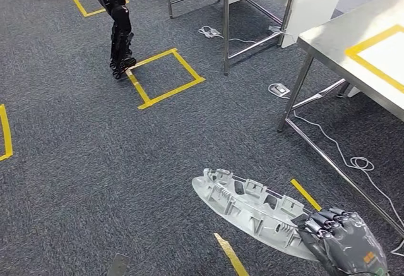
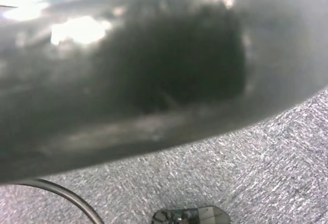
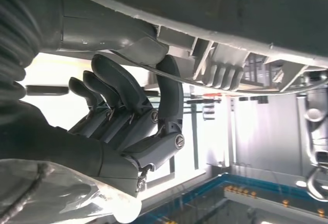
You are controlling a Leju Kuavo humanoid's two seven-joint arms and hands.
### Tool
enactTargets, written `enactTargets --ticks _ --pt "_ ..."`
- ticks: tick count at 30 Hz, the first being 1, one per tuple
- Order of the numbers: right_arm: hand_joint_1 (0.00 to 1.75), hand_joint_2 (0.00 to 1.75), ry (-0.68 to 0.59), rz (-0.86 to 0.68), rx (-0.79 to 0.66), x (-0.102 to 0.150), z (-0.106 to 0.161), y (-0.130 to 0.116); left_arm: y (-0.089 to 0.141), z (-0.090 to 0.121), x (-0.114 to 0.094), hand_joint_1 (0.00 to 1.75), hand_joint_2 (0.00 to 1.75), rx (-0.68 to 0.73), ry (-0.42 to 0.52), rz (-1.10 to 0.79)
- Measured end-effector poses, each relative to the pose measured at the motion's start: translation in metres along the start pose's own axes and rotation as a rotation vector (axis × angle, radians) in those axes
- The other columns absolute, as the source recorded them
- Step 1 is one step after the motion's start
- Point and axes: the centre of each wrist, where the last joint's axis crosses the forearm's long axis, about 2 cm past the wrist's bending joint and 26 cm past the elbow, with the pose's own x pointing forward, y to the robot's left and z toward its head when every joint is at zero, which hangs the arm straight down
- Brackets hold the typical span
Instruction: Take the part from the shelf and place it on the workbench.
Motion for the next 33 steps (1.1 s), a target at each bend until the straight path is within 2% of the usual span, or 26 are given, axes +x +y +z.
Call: enactTargets --ticks 33 --pt "1.75 1.75 0.004 0.001 0.006 0.0023 0.0031 0.0012 -0.0014 0.0001 0.0013 0.0 0.0 0.001 -0.001 0.004"
